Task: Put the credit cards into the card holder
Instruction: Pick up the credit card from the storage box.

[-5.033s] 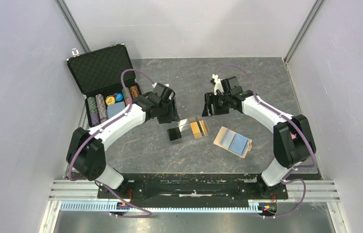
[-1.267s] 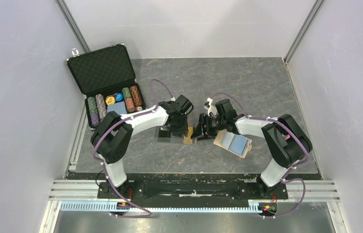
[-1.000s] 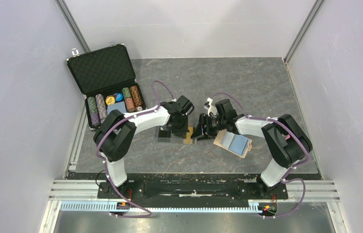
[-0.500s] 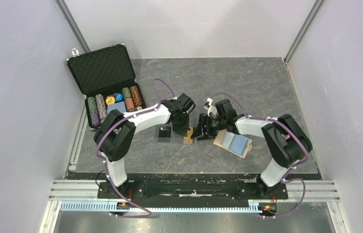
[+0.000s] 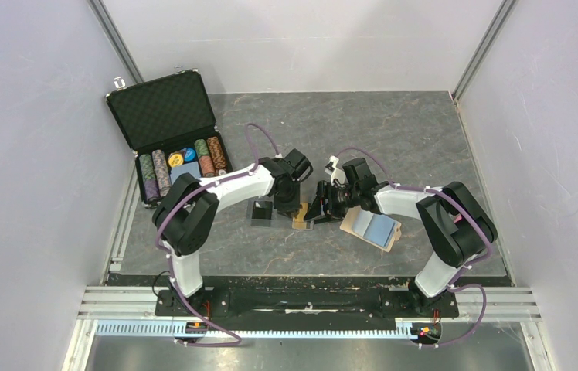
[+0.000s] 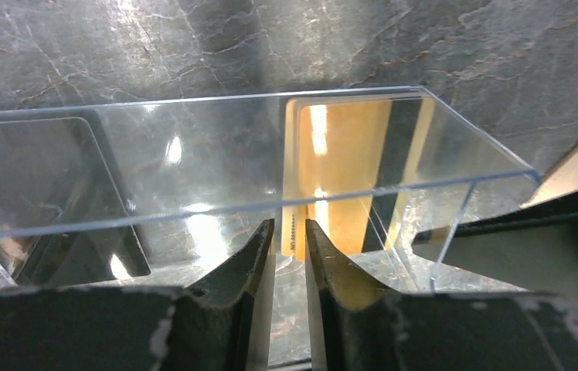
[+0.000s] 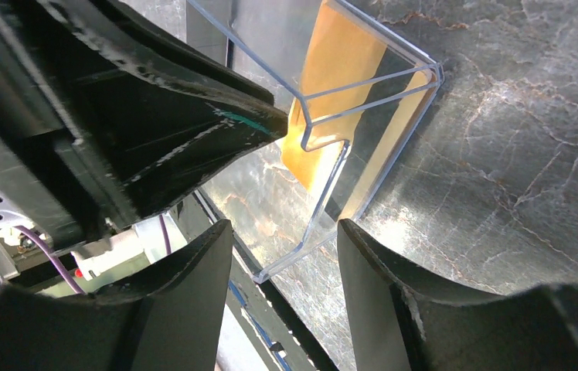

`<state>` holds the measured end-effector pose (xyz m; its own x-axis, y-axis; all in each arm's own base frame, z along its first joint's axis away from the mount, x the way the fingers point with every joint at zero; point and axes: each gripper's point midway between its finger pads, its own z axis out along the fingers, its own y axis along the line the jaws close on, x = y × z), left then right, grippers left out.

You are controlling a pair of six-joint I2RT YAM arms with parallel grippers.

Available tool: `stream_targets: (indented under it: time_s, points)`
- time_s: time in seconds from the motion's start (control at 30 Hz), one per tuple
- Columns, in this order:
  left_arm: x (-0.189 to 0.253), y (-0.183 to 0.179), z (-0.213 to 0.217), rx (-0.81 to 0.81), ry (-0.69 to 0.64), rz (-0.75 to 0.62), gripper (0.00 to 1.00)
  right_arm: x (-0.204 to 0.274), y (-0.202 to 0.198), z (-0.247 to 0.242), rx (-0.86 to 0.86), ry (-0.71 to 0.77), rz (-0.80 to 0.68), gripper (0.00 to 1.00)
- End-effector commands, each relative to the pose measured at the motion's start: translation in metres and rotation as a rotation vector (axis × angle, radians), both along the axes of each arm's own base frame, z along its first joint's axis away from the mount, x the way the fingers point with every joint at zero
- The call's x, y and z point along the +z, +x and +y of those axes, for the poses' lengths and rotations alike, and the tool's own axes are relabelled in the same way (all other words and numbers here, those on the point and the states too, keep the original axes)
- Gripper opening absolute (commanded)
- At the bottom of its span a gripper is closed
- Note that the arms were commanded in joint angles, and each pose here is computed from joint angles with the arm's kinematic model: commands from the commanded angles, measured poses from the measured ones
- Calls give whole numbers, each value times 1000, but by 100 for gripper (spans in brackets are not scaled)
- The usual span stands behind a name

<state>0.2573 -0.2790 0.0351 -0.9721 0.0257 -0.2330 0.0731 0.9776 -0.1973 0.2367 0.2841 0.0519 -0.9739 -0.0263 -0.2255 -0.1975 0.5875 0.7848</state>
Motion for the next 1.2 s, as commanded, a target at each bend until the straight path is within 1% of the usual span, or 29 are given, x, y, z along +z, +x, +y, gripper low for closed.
stream_targets:
  time_s: [0.0,0.1,0.2,0.3,0.43,0.77,0.9,1.03,1.1,1.17]
  points:
    - [-10,2,1,-32,43,7,27,5,1,5,20,32,-20,55]
    - [-16,-1,-7,-50,15,31,25,6,1,5,20,33,-21,55]
    - [-15,-2,-14,-69,-7,39,10,5,1,5,20,33,-19,55]
    - [-5,0,-19,-81,-23,15,2,5,1,5,22,34,-21,55]
    - [6,2,-22,-85,-35,-9,2,5,1,5,22,33,-20,55]
    - [20,0,-24,-110,-9,-33,6,5,1,5,20,32,-22,55]
    - [25,5,-21,-107,17,-64,6,5,1,5,20,32,-23,55]
    - [29,5,-26,-115,-4,-65,7,5,2,5,18,31,-23,54]
    - [36,7,-32,-115,-39,-78,11,5,2,5,16,30,-25,54]
    - [44,5,-41,-121,-102,-84,18,5,2,4,14,28,-26,54]
